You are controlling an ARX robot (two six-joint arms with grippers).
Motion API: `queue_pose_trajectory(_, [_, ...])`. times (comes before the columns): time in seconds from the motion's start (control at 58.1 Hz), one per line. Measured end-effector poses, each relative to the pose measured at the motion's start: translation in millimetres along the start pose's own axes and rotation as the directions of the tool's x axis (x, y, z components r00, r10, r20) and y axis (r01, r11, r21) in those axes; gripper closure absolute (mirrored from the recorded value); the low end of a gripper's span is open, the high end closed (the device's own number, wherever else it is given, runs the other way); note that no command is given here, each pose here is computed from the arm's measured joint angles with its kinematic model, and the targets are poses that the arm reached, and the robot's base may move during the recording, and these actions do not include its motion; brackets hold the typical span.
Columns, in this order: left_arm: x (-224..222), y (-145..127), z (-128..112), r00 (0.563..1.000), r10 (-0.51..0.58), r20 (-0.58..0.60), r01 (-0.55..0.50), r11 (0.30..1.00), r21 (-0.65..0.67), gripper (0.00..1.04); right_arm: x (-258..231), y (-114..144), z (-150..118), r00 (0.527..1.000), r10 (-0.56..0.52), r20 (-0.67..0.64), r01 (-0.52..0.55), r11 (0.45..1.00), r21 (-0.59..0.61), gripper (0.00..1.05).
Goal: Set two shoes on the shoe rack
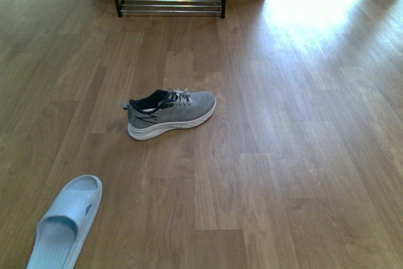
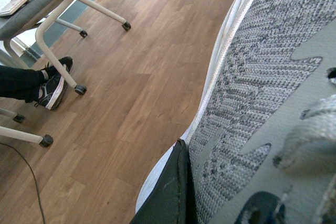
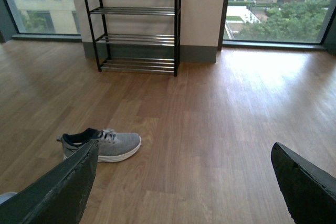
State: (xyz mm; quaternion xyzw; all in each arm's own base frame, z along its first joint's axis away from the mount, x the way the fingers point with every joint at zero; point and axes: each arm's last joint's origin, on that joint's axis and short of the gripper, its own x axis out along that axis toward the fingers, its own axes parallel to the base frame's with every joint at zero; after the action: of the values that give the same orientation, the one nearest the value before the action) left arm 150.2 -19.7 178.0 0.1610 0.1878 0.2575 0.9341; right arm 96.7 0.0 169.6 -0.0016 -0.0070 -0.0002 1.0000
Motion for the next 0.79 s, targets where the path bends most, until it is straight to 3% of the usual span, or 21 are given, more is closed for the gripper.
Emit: queue_pose_trajectory(0.792, [-0.1,0.0,0.0,1.0,0.002,0.0,-0.002,1.0,0.0,1.03,0.0,0.0,0.0,1.0,0.001,0.0,-0.001,1.0,0.0,0.09])
